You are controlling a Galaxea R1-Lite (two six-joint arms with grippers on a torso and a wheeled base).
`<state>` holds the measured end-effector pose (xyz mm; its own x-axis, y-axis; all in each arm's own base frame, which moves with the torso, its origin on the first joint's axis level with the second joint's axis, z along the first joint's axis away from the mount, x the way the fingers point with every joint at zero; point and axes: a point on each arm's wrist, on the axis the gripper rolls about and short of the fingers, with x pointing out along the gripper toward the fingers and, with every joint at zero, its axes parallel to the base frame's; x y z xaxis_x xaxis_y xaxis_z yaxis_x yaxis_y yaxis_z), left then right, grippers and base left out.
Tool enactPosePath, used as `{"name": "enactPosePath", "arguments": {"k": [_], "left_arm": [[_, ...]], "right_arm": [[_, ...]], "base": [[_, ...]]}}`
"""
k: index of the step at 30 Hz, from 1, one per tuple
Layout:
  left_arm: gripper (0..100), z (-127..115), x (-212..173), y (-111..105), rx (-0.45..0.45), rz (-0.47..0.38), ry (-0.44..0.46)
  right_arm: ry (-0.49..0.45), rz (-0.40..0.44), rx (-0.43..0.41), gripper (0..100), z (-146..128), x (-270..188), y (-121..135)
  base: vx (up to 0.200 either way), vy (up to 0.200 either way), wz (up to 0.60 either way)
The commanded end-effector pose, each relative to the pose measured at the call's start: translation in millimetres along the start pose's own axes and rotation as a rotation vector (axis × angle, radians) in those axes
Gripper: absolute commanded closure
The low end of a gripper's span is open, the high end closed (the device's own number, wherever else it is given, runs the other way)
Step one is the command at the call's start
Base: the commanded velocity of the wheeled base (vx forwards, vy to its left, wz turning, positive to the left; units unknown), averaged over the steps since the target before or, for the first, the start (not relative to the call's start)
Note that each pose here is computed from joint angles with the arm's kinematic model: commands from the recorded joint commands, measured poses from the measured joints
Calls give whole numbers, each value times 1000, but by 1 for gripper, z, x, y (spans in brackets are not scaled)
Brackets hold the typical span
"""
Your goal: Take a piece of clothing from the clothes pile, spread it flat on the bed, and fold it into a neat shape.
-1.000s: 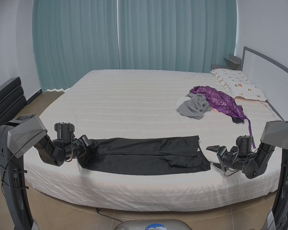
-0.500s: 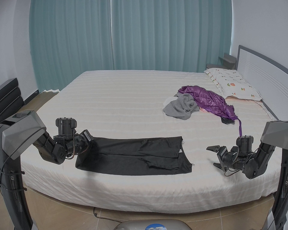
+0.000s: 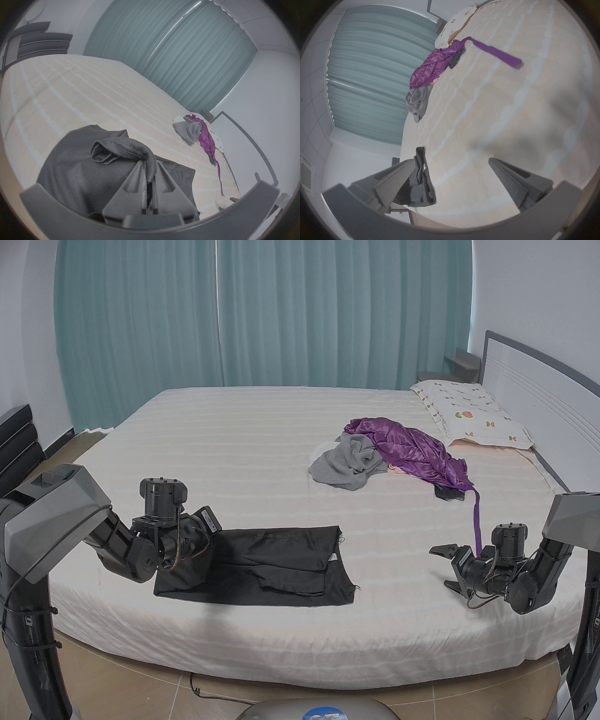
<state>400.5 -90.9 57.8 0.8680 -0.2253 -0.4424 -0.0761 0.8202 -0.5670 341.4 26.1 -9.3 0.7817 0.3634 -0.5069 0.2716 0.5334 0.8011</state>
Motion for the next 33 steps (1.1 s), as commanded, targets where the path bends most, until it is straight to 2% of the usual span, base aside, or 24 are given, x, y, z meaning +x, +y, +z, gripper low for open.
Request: {"name": "enactPosePath", "arguments": {"k": [1, 7, 14, 22, 23, 27, 33], "left_arm": [[100, -21, 6, -16, 30, -16, 35], [100, -33, 10, -32, 54, -29, 81], [100, -39, 17, -49, 75, -6, 103], [100, -52, 31, -52, 89, 15, 105], [0, -54, 34, -51, 88, 24, 105], [0, -66, 39, -51, 99, 33, 129], [0, -71, 36, -56, 107, 17, 133]], "right_arm": [[1, 0, -1, 0, -1, 0, 0], [5, -3, -4, 0, -2, 0, -1], [5, -4, -5, 0, -2, -1, -1], [9, -7, -5, 0, -3, 0, -2], [9, -9, -7, 0, -3, 0, -2], [11, -10, -7, 0, -4, 0, -2], [4, 3, -12, 0, -4, 0, -2]], "base": [[0, -200, 0], [0, -200, 0], [0, 0, 0], [0, 0, 0], [0, 0, 0], [0, 0, 0], [0, 0, 0]]}}
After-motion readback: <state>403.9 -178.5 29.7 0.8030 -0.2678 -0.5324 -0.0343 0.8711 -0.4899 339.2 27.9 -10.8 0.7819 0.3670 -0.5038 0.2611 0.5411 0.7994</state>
